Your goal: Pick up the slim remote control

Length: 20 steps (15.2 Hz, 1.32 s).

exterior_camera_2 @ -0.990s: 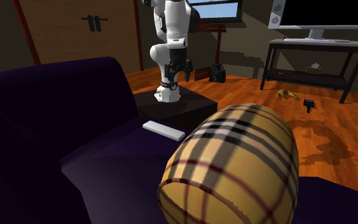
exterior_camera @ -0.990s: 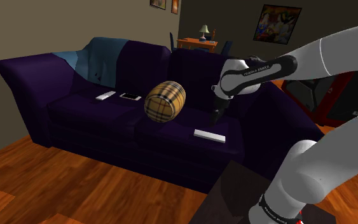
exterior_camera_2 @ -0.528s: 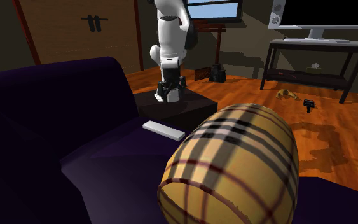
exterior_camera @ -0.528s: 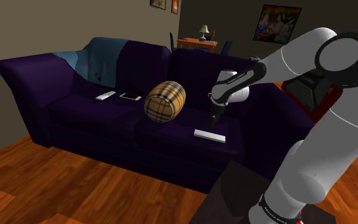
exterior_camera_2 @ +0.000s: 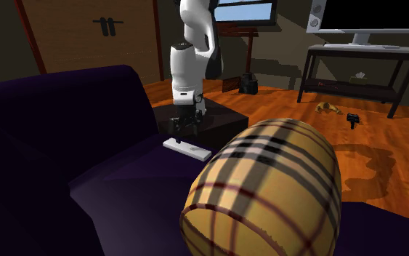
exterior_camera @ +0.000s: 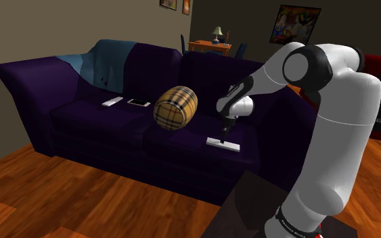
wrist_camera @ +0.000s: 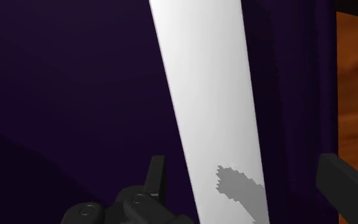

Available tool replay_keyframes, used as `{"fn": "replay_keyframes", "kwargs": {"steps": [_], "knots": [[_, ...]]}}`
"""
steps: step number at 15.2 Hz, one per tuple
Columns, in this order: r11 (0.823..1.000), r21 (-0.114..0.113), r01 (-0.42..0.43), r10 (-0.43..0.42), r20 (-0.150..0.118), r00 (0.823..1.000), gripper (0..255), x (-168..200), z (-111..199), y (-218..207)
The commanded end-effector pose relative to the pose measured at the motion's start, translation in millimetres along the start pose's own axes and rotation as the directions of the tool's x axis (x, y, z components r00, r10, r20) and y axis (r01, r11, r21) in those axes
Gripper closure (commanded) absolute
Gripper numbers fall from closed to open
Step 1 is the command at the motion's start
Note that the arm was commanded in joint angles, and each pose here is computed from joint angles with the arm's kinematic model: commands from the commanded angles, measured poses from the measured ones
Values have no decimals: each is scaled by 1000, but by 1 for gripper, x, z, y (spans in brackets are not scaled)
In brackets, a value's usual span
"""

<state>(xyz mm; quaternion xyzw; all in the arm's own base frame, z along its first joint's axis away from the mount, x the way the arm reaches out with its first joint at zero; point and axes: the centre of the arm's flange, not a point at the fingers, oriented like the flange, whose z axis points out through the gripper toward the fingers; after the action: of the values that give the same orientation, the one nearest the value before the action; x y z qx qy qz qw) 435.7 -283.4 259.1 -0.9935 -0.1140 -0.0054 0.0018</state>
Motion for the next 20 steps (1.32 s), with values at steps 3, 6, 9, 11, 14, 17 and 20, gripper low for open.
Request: {"fn": "replay_keyframes", "kwargs": {"steps": [3, 6, 9, 11, 14, 17, 20], "knots": [[1000, -2, 6, -6, 1, 1000, 0, 3, 23, 6], [1000, -2, 6, -6, 1, 1000, 0, 2, 39, 6], [1000, -2, 6, -6, 1, 1000, 0, 2, 47, 6], [1000, -2, 6, -6, 1, 1000, 255, 2, 47, 6], [1000, -2, 6, -6, 1, 1000, 255, 2, 47, 6], [1000, -2, 6, -6, 1, 1000, 255, 2, 47, 6], [1000, -2, 6, -6, 1, 1000, 255, 2, 42, 6]]}}
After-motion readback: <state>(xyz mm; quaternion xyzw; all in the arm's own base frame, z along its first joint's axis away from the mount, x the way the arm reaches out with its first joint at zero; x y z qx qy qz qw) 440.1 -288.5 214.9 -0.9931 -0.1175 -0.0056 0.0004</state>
